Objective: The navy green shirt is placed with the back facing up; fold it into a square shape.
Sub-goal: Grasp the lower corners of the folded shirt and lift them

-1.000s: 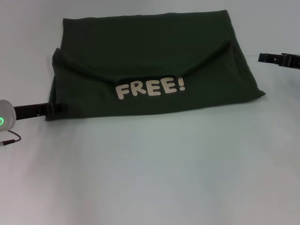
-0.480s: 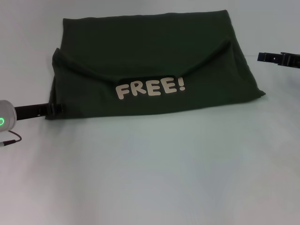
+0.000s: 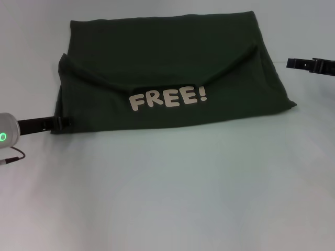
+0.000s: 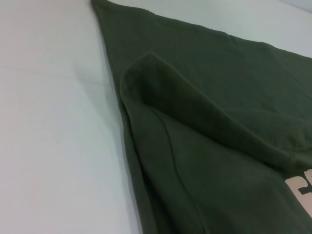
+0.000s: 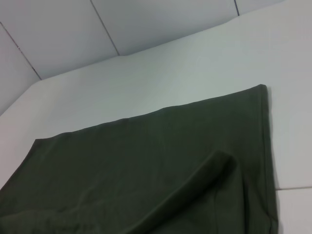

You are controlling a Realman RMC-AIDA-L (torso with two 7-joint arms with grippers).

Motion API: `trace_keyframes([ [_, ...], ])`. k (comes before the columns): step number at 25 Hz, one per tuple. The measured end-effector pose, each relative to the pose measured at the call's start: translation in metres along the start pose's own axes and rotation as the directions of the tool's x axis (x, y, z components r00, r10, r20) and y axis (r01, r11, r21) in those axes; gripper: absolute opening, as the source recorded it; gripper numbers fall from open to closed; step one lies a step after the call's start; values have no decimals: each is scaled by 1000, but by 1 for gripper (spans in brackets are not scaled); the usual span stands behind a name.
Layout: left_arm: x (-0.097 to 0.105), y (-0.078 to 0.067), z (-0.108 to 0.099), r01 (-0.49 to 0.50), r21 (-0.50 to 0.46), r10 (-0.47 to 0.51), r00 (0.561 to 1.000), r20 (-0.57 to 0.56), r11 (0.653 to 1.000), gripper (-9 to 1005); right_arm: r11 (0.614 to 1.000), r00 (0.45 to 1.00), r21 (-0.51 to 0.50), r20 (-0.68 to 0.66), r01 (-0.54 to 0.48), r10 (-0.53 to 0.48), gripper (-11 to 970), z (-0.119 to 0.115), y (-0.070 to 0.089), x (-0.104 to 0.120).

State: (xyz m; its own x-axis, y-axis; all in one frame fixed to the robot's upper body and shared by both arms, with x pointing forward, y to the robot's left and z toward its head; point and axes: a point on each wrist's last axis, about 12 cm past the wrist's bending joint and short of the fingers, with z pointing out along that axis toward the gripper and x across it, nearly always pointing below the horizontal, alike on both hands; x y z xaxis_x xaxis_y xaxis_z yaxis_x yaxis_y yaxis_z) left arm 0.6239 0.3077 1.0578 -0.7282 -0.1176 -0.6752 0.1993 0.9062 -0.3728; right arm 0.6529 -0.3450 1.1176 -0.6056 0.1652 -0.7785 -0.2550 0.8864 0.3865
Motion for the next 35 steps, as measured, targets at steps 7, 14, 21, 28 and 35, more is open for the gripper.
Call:
trace_keyframes([
  [7, 1, 0, 0, -5, -1, 5, 1000, -1, 1000, 268, 1000, 1000, -3, 1, 2, -2, 700, 1, 1, -1],
  [14, 1, 1, 0, 4, -4, -4, 1000, -1, 1000, 261, 1000, 1000, -2, -2, 18, -18, 699, 5, 5, -3],
  [21, 0, 2, -1, 3, -5, -3, 1000, 0, 1000, 255, 1000, 1000, -6, -4, 23, -23, 700, 8, 9, -4],
  [28, 1, 2, -1, 4, -4, -4, 1000, -1, 1000, 248, 1000, 1000, -6, -4, 20, -20, 700, 8, 9, -5],
  [35, 5, 3, 0, 34, -16, -34, 999, -13, 999, 241, 1000, 1000, 0, -7, 13, -13, 701, 6, 6, -1],
])
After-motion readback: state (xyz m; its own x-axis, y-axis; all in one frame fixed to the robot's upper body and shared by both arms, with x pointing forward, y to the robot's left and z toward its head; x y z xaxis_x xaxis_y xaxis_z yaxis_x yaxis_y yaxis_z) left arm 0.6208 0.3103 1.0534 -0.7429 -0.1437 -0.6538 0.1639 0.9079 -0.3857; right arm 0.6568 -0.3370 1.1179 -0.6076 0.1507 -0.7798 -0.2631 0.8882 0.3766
